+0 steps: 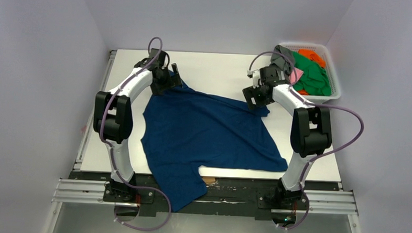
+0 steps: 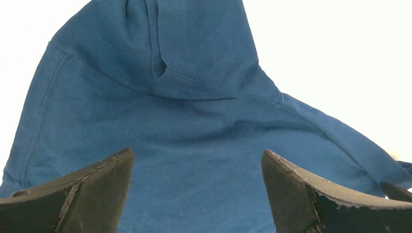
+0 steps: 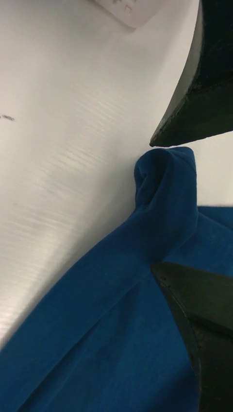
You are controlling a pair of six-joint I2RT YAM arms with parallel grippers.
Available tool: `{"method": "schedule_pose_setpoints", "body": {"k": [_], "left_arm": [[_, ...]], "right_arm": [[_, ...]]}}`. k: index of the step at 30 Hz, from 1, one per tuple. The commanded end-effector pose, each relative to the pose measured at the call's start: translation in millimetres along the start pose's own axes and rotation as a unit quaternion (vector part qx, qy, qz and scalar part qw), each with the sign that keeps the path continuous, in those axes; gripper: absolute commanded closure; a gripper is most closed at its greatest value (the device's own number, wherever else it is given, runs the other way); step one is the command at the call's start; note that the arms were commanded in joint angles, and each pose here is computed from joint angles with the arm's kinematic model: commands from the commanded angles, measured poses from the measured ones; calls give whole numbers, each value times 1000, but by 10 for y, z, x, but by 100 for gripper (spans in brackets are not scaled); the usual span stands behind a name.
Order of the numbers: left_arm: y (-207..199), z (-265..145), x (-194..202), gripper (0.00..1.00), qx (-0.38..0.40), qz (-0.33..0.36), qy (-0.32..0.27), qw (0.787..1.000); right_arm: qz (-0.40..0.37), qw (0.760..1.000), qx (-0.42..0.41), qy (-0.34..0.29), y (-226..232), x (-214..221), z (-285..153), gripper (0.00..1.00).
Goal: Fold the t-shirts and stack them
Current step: Flatten out the tshirt
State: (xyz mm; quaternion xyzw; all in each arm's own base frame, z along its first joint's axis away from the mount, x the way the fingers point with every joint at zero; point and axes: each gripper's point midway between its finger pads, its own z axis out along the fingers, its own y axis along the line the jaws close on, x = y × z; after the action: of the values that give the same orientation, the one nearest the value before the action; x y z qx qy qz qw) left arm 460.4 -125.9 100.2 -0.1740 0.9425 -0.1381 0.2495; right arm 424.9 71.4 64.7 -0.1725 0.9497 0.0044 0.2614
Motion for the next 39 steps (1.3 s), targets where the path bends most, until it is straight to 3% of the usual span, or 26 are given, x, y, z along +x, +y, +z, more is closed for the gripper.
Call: {"method": "schedule_pose_setpoints", "body": {"k": [1,8,14,18,21,26,29,34,36,39], "left_arm": [[-56,88,-51,0,4,2,12,1000],[6,309,40,0,-7,-8,33,999],[103,357,28,0,-24,-12,36,999],[154,353,13,0,-32,-12,36,999],[180,324,-12,0,-36,-13,33,999],[136,312,-63,0,-26,-11,29,999],[80,325,-64,0,-12,-12,34,999],[37,335,-16,0,2,-14,44,999],[71,343,24,0,-2,-14,48,999],[124,357,97,0,-9,-12,56,998]], "right_arm": [[-162,986,34,11,-141,-101,-15,14],[-148,975,164,-29,-515,-494,153,14],[-74,942,295,-139,-980,-1276,-51,15],[-27,928,332,-168,-1151,-1628,-67,15],[-17,937,300,-178,-1063,-1725,-52,15],[-49,974,141,-171,-516,-1478,-113,15],[-69,987,76,-127,-264,-1093,-78,18],[-79,992,95,-30,-363,-468,89,26],[-70,992,102,-3,-439,-349,166,35],[-57,993,101,3,-471,-343,277,40]]}}
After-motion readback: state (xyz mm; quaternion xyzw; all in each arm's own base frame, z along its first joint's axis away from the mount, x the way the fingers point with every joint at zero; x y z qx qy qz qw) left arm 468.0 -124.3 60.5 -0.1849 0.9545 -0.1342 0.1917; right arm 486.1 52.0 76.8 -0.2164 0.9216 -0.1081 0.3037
